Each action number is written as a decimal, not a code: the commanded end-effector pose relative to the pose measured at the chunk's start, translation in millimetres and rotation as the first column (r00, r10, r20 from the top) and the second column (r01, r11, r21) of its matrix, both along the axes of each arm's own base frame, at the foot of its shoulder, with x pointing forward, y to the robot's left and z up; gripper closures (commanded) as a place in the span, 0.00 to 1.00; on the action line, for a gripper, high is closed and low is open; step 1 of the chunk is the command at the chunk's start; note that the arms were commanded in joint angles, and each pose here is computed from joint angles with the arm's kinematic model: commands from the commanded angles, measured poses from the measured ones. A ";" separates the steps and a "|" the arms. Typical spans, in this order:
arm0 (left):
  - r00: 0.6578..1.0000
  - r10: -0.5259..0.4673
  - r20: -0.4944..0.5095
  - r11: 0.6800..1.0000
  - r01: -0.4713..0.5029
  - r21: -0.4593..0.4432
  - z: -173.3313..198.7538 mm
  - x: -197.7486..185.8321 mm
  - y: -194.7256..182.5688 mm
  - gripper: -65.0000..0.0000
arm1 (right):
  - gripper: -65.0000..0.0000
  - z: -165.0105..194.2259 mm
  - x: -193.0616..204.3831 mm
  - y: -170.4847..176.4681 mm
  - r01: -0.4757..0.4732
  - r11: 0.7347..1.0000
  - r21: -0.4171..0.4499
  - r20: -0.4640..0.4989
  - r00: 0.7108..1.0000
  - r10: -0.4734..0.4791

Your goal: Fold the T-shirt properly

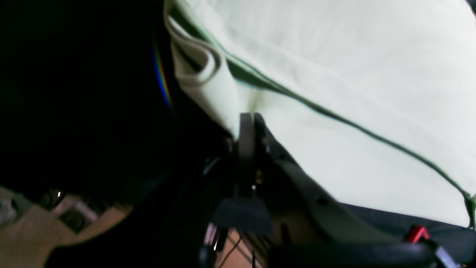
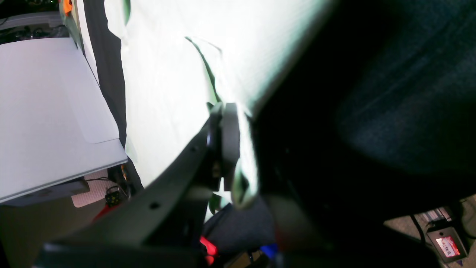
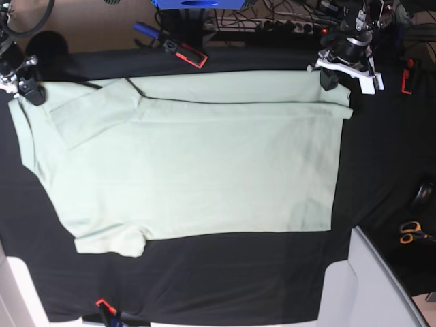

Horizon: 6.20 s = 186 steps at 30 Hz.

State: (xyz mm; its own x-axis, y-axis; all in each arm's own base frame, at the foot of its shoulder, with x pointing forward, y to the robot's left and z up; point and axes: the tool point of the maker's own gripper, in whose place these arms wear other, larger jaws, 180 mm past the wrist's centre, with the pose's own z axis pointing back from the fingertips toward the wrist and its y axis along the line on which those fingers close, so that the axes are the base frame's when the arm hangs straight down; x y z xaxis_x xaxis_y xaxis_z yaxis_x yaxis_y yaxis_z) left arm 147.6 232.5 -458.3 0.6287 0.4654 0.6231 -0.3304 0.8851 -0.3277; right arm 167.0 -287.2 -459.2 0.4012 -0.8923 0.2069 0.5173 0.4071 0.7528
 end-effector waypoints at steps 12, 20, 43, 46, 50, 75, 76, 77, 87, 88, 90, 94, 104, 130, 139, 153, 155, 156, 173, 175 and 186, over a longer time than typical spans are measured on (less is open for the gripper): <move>0.998 0.065 -0.004 0.996 -0.064 0.055 5.9 -16.3 31.0 1.00 | 1.00 6.8 -2.9 -7.0 -0.002 1.000 -0.015 0.014 1.000 0.002; 0.998 0.059 -0.012 0.997 -0.058 0.050 4.4 -17.9 28.4 1.00 | 1.00 6.9 -1.6 -6.0 -0.003 1.000 -0.013 0.017 1.000 0.003; 0.967 0.250 0.053 0.948 -0.256 0.192 39.4 -35.9 118.6 0.62 | 0.26 7.4 -8.6 -10.8 0.103 0.995 0.011 0.041 0.994 -0.104; 0.958 0.273 0.089 0.931 -0.287 0.227 52.9 -32.1 140.2 0.62 | 0.26 27.7 1.8 -38.5 0.132 0.990 -0.049 0.062 0.990 -0.128; 0.970 0.200 0.136 0.943 -0.229 0.244 66.5 0.8 141.2 0.62 | 0.26 56.3 45.6 -64.7 0.082 0.981 -0.176 0.105 0.992 -0.064; 0.999 -0.032 0.007 0.943 0.028 0.333 53.5 139.4 95.0 0.63 | 0.23 4.4 240.2 -23.4 -0.372 0.790 -0.487 -0.083 0.920 0.383; 0.999 -0.035 0.006 0.943 0.031 0.331 52.7 139.4 93.4 0.63 | 0.19 0.2 241.6 -12.8 -0.380 0.793 -0.476 -0.080 0.917 0.391; 0.999 -0.034 0.006 0.944 0.030 0.328 52.1 139.3 92.4 0.63 | 0.14 -3.6 241.3 -6.1 -0.386 0.792 -0.473 -0.081 0.914 0.397; 1.000 -0.027 0.008 0.944 0.023 0.328 52.4 138.4 94.4 0.63 | 0.07 -13.1 250.0 29.5 -0.402 0.791 -0.461 -0.082 0.907 0.413; 1.000 -0.027 0.008 0.944 0.023 0.328 52.4 138.4 94.4 0.63 | 0.07 -13.2 250.5 31.7 -0.416 0.780 -0.468 -0.089 0.900 0.427; 1.000 -0.027 0.008 0.945 0.023 0.327 52.1 138.3 93.8 0.63 | 0.08 -15.7 248.9 36.2 -0.445 0.759 -0.475 -0.106 0.886 0.452; 1.000 -0.025 0.008 0.946 0.021 0.323 51.5 138.5 92.9 0.63 | 0.08 -19.1 249.0 49.4 -0.470 0.747 -0.470 -0.111 0.871 0.478; 0.999 -0.029 0.025 0.946 0.019 0.323 56.1 146.5 91.5 0.63 | 0.08 -16.8 251.7 49.2 -0.459 0.753 -0.471 -0.102 0.876 0.471; 0.994 0.093 -0.057 0.989 -0.086 0.120 41.5 243.0 92.3 0.26 | 0.96 -14.8 256.5 61.1 -0.471 0.742 -0.477 -0.091 0.866 0.491; 0.988 0.114 -0.107 0.969 -0.086 0.232 31.5 270.5 107.6 0.26 | 0.96 -14.8 256.2 62.0 -0.475 0.741 -0.474 -0.091 0.864 0.495; 0.984 0.000 -0.180 0.984 0.032 0.177 -15.8 272.3 56.8 0.26 | 0.96 -14.4 256.4 62.2 -0.473 0.745 -0.471 -0.087 0.865 0.494; 0.983 -0.012 -0.181 0.985 0.043 0.167 -18.0 272.0 50.8 0.27 | 0.96 -14.4 256.4 62.2 -0.473 0.745 -0.471 -0.087 0.865 0.494; 0.984 -0.024 -0.178 0.986 0.053 0.160 -18.2 272.9 47.2 0.27 | 0.96 -14.5 256.4 62.3 -0.474 0.744 -0.472 -0.088 0.865 0.495; 0.978 -0.068 -0.199 0.990 0.091 0.108 -35.9 263.9 11.6 0.90 | 0.96 -14.5 256.4 62.3 -0.474 0.744 -0.472 -0.088 0.865 0.495; 0.978 -0.067 -0.199 0.989 0.091 0.114 -35.9 263.1 14.1 1.00 | 0.96 -14.5 256.4 62.3 -0.474 0.744 -0.472 -0.088 0.865 0.495; 0.986 -0.077 -0.150 0.981 0.102 0.166 -11.5 266.1 26.5 1.00 | 1.00 6.7 270.3 56.7 -0.434 0.720 -0.541 -0.024 0.864 0.503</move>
